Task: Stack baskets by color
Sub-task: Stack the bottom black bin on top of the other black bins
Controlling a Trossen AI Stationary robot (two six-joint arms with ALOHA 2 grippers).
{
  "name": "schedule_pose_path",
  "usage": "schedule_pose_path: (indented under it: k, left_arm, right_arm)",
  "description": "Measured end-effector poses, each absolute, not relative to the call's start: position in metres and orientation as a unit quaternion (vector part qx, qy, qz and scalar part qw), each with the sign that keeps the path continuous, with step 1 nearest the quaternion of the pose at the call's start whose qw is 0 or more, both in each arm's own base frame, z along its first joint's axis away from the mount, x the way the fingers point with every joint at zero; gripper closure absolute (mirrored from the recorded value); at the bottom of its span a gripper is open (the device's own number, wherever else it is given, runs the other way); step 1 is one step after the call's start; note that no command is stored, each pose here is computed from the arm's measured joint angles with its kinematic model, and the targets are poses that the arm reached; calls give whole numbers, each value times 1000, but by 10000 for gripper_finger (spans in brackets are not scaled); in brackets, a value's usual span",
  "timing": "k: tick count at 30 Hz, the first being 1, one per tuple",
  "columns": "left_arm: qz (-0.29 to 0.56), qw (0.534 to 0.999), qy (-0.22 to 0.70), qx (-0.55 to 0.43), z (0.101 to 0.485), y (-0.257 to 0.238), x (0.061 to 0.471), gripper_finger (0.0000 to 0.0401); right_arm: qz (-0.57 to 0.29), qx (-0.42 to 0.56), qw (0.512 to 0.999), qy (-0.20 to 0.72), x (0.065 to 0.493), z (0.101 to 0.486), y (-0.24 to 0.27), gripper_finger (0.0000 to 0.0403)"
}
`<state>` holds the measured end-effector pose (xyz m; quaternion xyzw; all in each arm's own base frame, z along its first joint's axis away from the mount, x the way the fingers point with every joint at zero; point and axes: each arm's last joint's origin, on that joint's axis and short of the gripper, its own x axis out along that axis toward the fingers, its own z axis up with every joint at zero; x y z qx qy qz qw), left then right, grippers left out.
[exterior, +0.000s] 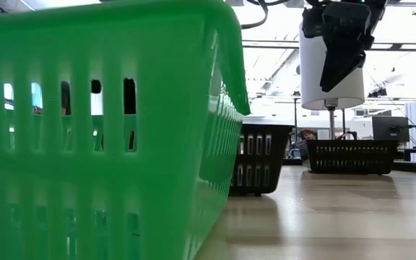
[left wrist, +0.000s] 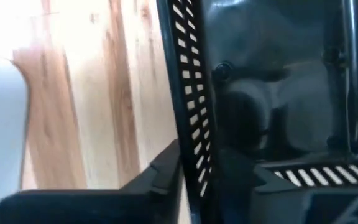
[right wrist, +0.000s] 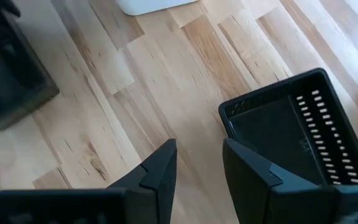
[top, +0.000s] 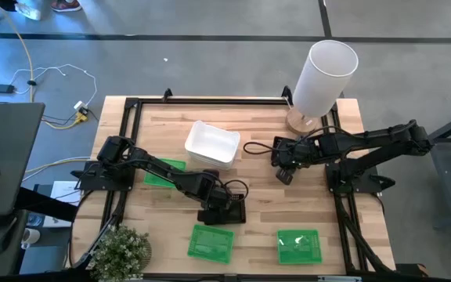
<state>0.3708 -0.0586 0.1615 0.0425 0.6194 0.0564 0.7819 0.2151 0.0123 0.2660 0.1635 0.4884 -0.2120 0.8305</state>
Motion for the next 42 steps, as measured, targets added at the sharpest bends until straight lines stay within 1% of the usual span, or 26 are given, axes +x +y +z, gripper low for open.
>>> schedule_pose_path:
  k: [4, 6, 9, 12, 18, 25, 33, 37, 42]
  left_arm:
    - [43, 784, 619, 31, 162, -60, 371, 388]
    - [42, 784, 619, 30, 162, -60, 371, 396]
    - [45, 786, 616, 32, 162, -60, 372, 392]
    - [60, 788, 611, 39, 162, -59, 372, 397]
    - [87, 793, 601, 51, 166, -54, 375, 400]
    - [138, 812, 562, 77, 185, -51, 387, 401]
    - [208, 822, 518, 116, 210, -47, 398, 401]
    - [230, 824, 502, 128, 220, -46, 401, 401]
    - [255, 819, 496, 135, 222, -40, 402, 401]
  right_arm:
    - [-223, 185, 828, 481, 216, 266, 13, 285]
    - [-226, 195, 827, 476, 216, 266, 15, 285]
    - [-223, 205, 829, 470, 216, 267, 21, 285]
    - [-228, 210, 832, 460, 216, 268, 26, 285]
    - [-237, 214, 854, 412, 220, 272, 39, 285]
    - [-254, 196, 888, 330, 226, 280, 51, 285]
    - [-251, 182, 896, 318, 225, 281, 59, 285]
    - [-249, 179, 898, 315, 225, 281, 61, 274]
    - [-235, 181, 908, 297, 227, 284, 65, 245]
